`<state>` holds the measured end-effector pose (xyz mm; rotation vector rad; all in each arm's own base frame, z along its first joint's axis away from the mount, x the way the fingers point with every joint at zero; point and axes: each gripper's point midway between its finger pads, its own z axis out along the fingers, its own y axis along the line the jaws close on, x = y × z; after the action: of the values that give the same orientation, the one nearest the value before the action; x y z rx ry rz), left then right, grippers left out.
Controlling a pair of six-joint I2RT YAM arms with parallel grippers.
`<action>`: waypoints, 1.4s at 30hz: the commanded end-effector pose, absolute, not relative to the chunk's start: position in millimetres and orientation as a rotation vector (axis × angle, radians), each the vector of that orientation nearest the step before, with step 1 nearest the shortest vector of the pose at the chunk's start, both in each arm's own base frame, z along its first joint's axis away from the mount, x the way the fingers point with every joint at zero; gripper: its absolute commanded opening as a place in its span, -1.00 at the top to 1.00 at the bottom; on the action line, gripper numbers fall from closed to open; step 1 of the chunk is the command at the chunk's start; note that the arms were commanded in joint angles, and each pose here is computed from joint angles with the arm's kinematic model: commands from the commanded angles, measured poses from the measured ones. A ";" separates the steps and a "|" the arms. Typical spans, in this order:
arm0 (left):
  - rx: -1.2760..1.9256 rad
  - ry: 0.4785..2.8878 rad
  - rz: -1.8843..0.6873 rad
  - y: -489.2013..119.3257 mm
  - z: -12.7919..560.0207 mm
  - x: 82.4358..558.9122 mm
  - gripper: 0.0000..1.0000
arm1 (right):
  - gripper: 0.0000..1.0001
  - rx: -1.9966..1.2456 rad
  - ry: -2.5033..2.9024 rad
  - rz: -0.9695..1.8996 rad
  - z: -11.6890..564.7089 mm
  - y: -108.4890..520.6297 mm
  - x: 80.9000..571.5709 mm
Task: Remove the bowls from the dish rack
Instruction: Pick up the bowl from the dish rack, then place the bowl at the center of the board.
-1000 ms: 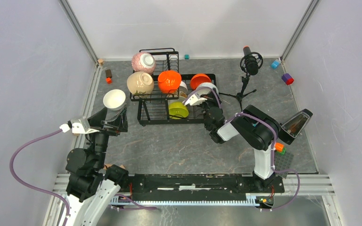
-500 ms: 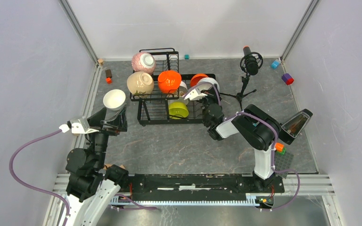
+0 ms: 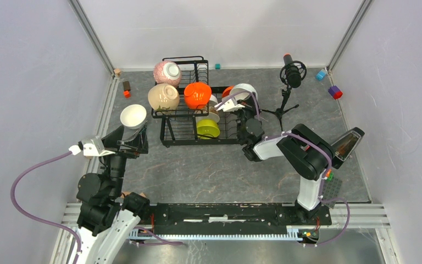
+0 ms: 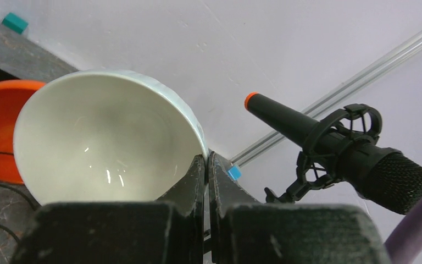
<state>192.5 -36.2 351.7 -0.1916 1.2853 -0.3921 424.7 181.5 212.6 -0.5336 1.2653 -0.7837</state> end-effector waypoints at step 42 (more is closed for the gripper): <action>-0.225 1.326 -0.311 -28.9 348.7 206.0 -0.99 | 1.00 -0.394 1.700 0.371 301.0 192.0 273.9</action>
<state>201.8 -30.5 344.1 -0.2310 1.3189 -0.3443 295.3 181.5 260.1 -0.4243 1.7533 0.1820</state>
